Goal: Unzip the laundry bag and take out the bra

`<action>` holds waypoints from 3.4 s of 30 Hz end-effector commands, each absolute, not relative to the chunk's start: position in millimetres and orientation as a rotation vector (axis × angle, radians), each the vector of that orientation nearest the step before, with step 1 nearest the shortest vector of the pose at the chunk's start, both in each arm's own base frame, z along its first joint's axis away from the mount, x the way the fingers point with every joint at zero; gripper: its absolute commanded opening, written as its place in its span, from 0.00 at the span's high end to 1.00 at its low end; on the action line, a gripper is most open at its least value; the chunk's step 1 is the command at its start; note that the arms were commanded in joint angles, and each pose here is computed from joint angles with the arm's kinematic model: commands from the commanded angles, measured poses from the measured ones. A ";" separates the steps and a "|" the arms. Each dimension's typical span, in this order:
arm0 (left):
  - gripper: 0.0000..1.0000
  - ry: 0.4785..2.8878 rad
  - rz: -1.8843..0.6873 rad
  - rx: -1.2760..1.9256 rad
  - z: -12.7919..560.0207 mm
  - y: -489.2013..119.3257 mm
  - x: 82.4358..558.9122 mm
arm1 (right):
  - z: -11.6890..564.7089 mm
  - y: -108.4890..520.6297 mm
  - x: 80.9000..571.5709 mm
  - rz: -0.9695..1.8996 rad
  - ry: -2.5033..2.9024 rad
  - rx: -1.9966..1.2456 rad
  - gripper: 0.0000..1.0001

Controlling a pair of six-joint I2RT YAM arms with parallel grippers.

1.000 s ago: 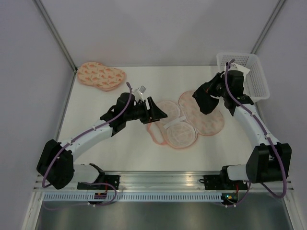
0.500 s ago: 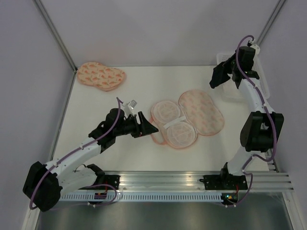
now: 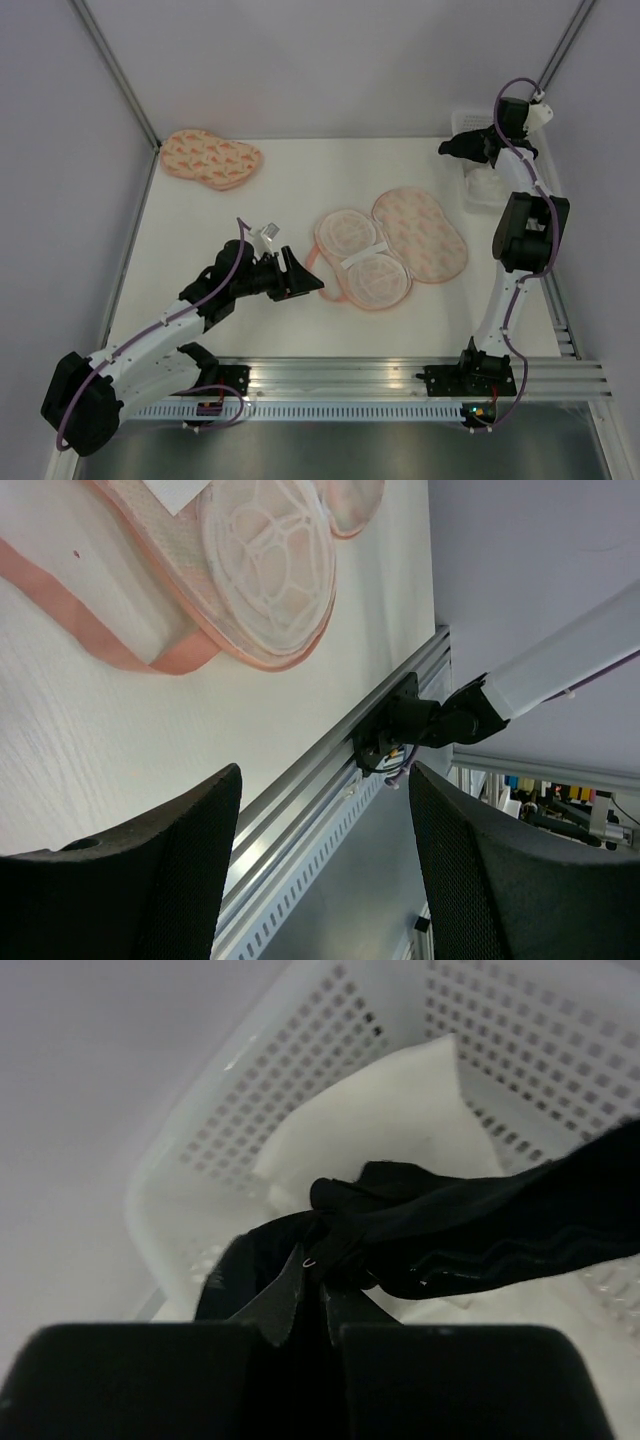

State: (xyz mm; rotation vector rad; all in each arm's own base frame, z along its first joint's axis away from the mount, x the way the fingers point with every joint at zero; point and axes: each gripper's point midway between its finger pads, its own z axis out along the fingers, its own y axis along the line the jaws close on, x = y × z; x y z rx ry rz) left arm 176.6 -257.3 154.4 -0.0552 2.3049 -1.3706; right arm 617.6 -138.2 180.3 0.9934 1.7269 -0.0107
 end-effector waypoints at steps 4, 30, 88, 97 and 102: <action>0.28 2.315 -1.388 -0.088 151.1 -257.0 175.8 | 188.2 -210.7 581.7 -0.313 1.555 1.202 0.99; 0.28 2.255 -1.404 -0.092 157.8 -249.5 168.9 | 250.2 -151.2 489.9 -0.202 1.770 0.991 0.28; 0.28 2.182 -1.333 -0.224 172.0 -214.2 150.2 | 138.1 161.5 316.9 0.169 2.091 -0.024 1.00; 0.27 1.915 -1.188 -0.464 219.0 -153.2 151.7 | 117.5 307.7 241.0 0.329 1.994 -0.812 0.96; 0.27 1.850 -1.113 -0.551 224.8 -126.7 148.3 | 101.0 378.1 180.6 0.382 1.880 -1.129 0.95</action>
